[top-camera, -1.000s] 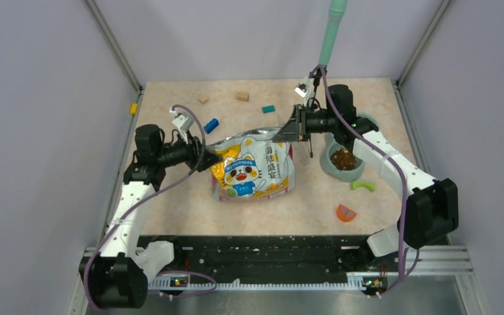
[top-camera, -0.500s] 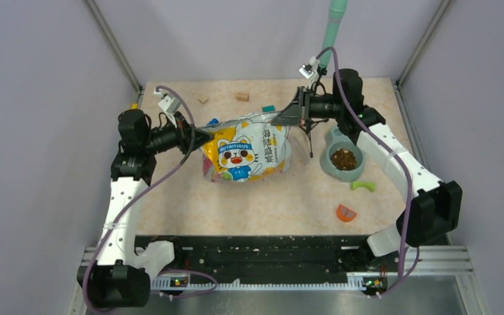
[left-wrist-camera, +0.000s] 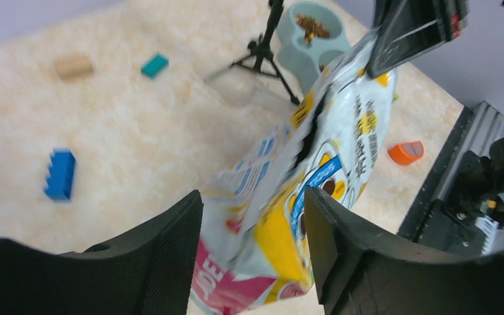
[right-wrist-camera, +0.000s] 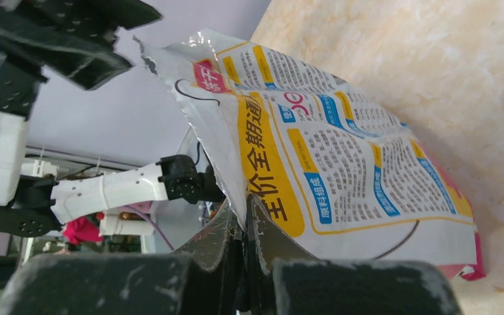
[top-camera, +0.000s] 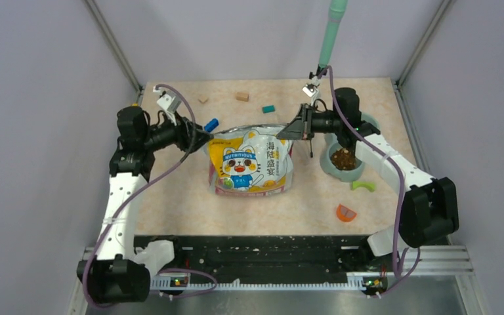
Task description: Serve the pet food
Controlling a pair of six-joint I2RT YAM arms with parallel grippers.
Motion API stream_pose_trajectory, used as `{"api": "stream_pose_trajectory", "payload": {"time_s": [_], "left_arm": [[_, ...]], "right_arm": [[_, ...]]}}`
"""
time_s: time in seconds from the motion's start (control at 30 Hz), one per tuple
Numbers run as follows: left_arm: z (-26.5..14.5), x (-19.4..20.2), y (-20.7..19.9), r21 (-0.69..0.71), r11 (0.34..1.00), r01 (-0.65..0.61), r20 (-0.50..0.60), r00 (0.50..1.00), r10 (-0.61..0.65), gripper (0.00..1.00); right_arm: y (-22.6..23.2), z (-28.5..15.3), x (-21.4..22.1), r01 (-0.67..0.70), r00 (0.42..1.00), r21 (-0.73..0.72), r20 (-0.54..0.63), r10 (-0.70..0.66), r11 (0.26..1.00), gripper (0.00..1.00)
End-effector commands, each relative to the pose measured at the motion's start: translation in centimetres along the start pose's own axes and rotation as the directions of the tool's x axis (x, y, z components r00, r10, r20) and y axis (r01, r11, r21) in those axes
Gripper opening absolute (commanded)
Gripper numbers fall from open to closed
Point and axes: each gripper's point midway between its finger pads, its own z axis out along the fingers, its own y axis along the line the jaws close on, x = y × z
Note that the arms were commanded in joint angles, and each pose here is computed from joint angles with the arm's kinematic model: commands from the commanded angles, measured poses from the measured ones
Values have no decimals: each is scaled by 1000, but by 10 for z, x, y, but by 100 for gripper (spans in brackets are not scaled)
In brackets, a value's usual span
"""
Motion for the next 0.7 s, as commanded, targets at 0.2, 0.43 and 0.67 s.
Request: {"api": "stream_pose_trajectory", "payload": {"time_s": [0.2,0.43,0.67], "left_arm": [[24,-71,-68,-20,806,-591,-25,807,590,65],[68,-42,-64,81,784,-616,-71,780,621,65],[81,-8,-68,218,805,-551,-127,802,583,64]], "right_arm": [[59,-17,-56,222,970,-82,118,-212,972,0],[55,-23,-40,234,972,-57,42,-232,971,0],[54,-26,-33,235,972,-50,16,-234,971,0]]}}
